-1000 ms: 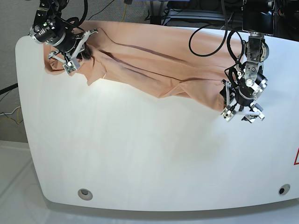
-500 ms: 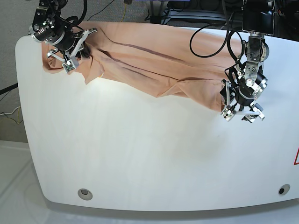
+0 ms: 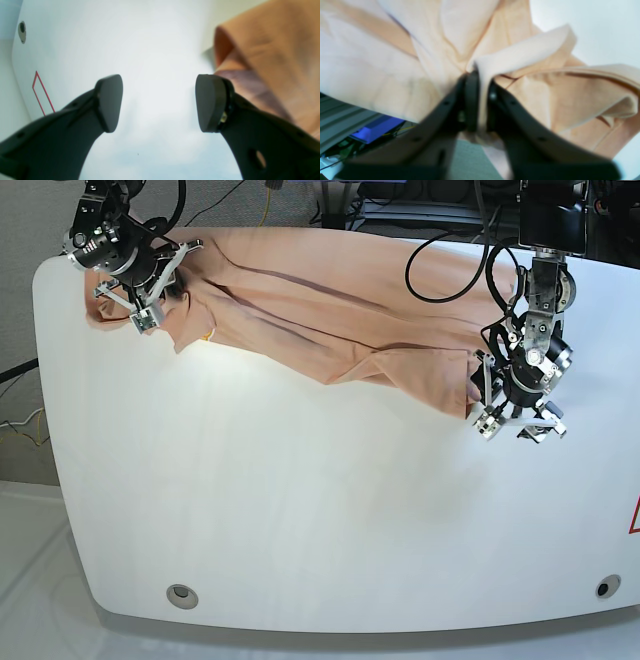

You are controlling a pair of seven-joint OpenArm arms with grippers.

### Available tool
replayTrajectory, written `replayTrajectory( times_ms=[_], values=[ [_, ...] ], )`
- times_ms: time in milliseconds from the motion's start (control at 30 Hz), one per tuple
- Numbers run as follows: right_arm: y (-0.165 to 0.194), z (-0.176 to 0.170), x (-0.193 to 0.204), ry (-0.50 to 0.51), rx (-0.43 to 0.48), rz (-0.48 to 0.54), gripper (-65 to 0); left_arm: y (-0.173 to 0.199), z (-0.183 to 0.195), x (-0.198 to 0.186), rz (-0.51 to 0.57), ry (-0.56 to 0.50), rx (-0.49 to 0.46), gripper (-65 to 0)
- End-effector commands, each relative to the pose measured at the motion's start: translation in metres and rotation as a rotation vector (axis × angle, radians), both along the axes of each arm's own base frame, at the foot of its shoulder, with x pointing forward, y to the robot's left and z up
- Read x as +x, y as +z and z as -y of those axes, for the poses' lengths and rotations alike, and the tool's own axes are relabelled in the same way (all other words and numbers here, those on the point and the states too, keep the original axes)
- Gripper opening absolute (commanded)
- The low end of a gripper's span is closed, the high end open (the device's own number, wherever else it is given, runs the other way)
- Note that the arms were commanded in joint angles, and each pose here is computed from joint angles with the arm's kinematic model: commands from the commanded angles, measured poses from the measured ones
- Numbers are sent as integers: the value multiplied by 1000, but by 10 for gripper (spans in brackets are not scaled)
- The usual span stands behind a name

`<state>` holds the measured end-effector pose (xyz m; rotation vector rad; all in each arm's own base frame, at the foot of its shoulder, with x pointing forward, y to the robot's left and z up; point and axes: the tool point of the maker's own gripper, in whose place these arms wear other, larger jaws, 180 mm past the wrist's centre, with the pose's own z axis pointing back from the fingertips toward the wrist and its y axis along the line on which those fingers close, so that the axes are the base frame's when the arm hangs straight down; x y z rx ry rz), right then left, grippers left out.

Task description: Fold the T-shirt properly

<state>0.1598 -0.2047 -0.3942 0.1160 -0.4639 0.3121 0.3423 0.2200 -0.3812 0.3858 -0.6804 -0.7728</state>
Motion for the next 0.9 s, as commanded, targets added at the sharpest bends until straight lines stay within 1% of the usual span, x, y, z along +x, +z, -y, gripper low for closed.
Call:
replayTrajectory(
  times_ms=[0,33,100,133,167,267,367,400,533,600,700,867],
  values=[
    [8,-1,6,10,4,34,-425,17,-4,11,56,2,6,-236],
    [8,-1,6,10,7,35,-398,17,-4,11,55,3,7,-236],
    [9,-3,6,10,20,37,-288,17,-4,11,55,3,7,-236],
    [9,-5,7,11,25,40,-253,17,-4,11,55,3,7,-236],
    [10,-5,7,11,31,42,-204,17,-4,11,55,3,7,-236],
    [10,-7,6,15,41,43,-100,17,-4,11,57,2,9,-236],
    [11,-10,7,19,55,45,-11,18,-4,12,59,3,9,-236],
    [12,-10,7,19,58,48,0,18,-4,12,59,3,9,-236],
    [17,-13,13,19,85,71,0,22,-9,12,55,18,29,-236],
    [22,-14,21,21,95,97,0,30,-8,13,69,16,36,-235],
    [31,-8,32,-3,111,138,0,46,-3,16,108,7,44,-235],
    [49,-6,48,-29,163,215,0,63,6,18,143,-4,54,-235]
  ],
)
